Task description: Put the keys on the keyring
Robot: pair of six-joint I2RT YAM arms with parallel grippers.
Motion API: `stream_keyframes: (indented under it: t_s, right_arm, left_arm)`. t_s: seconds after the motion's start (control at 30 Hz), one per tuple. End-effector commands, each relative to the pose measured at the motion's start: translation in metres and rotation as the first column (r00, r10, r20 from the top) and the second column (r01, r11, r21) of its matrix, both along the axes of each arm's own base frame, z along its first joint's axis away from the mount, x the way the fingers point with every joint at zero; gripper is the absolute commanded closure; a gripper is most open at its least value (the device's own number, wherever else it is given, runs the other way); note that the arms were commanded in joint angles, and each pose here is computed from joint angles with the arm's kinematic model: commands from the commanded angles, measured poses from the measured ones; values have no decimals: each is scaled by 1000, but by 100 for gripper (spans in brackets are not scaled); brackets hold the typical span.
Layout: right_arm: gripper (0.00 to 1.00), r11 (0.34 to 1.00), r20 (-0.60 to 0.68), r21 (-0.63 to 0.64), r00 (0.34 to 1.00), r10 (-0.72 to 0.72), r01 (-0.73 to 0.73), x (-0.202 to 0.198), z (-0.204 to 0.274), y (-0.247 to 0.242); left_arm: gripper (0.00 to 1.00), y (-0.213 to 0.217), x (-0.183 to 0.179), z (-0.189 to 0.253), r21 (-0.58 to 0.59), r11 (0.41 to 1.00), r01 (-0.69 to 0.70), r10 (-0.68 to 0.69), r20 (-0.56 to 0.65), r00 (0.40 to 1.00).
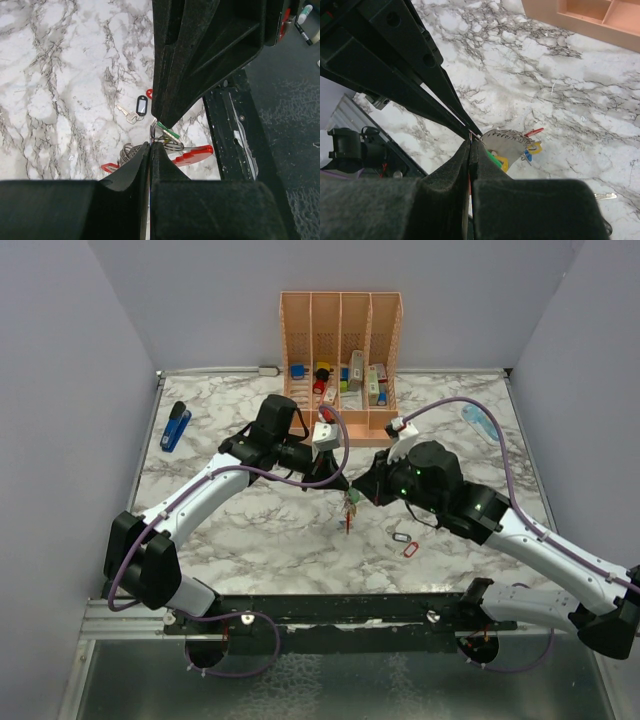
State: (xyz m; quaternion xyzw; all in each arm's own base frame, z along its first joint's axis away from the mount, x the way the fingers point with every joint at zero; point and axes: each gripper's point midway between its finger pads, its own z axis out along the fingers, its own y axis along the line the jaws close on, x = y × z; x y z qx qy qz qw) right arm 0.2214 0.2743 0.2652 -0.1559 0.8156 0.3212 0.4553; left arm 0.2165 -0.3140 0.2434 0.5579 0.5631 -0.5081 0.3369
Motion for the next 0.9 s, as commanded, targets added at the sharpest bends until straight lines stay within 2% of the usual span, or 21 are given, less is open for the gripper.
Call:
stream_keyframes:
  t_s: [0.0,0.87]
  right_arm:
    - [99,999,2,7,999,-52,52,0,-1,-9]
    - [99,997,-21,15,997,-71,72,2,-5,-7]
  left_arm:
    - [100,-1,-7,27,-55,998,31,-29,45,999]
    - [100,-4,-8,30,-59,998,23,-22,12,1000]
